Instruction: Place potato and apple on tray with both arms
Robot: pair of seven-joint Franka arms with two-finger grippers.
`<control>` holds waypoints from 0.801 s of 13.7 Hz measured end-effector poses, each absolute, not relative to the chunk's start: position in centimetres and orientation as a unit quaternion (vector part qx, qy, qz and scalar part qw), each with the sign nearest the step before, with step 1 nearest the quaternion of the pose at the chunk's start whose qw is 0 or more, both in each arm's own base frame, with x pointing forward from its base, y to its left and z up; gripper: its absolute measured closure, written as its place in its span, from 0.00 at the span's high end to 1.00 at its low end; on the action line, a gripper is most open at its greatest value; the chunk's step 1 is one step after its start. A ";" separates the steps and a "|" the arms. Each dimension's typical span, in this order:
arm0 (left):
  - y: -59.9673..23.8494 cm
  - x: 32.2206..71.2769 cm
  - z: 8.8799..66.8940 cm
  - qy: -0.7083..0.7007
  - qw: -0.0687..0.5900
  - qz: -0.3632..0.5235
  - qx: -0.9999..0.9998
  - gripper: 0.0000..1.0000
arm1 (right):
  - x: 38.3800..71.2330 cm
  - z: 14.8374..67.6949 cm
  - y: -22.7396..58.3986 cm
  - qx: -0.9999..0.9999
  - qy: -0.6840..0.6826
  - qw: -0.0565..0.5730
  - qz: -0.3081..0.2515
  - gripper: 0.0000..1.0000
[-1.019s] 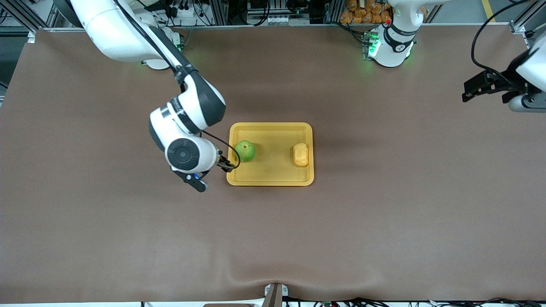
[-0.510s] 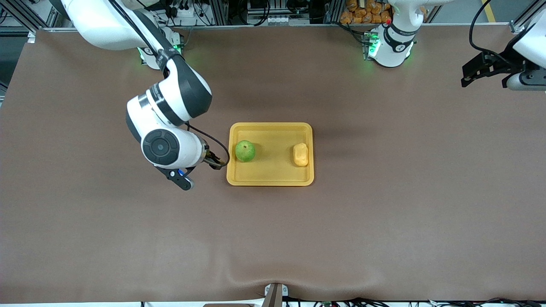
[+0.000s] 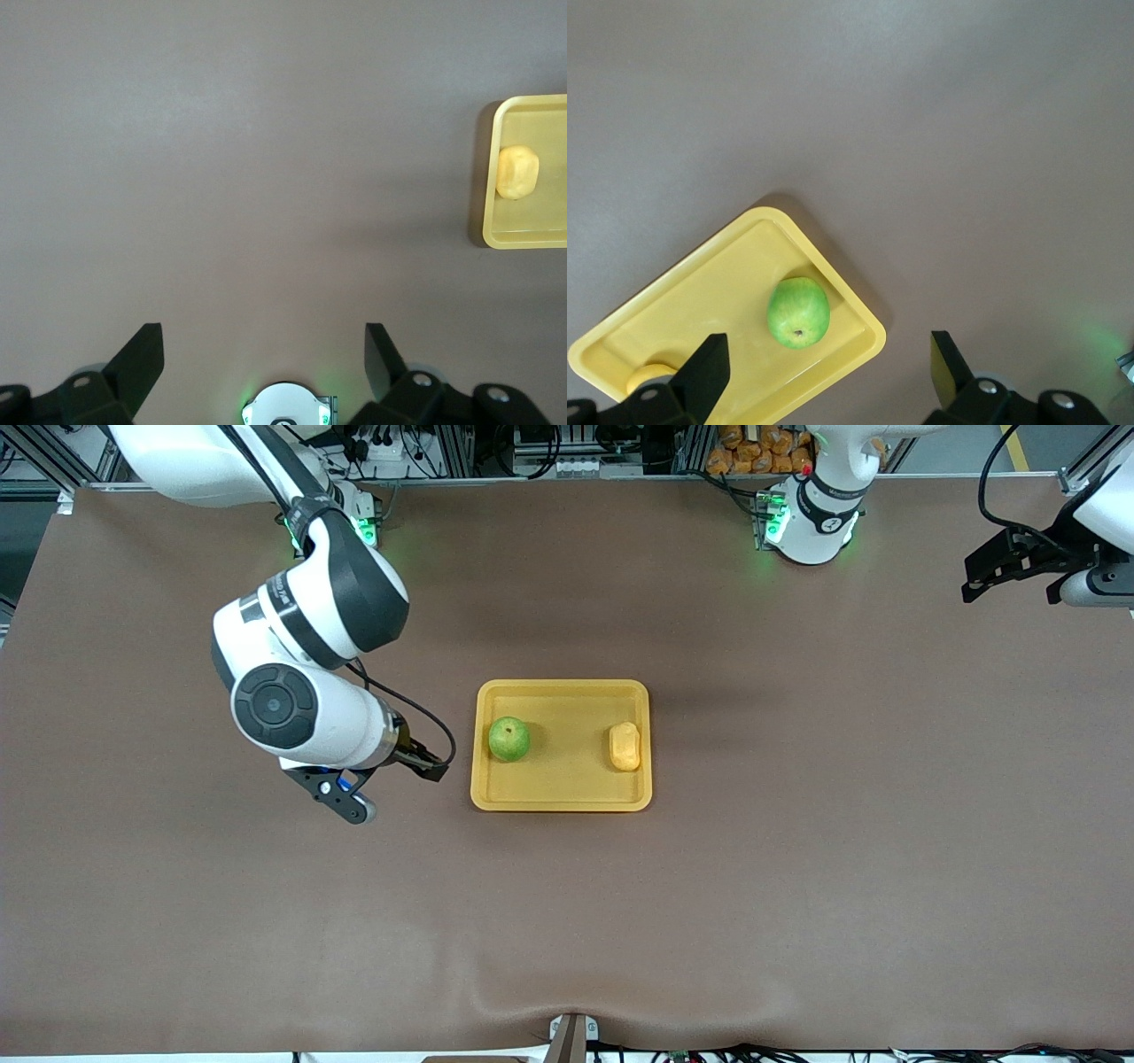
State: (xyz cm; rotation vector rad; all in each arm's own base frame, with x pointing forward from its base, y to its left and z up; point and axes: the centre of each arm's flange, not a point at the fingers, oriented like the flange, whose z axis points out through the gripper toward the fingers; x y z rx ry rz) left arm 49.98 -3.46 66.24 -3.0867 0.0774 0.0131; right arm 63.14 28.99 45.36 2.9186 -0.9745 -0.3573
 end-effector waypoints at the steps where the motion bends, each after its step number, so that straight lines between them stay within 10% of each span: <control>1: -3.4 50.0 66.2 0.025 0.027 0.004 -0.999 1.00 | 63.3 46.3 28.4 0.941 -0.319 0.019 -0.110 1.00; 11: -4.4 50.1 65.8 0.013 0.028 0.005 -1.000 1.00 | 63.4 54.1 20.5 0.966 -0.245 0.013 -0.086 1.00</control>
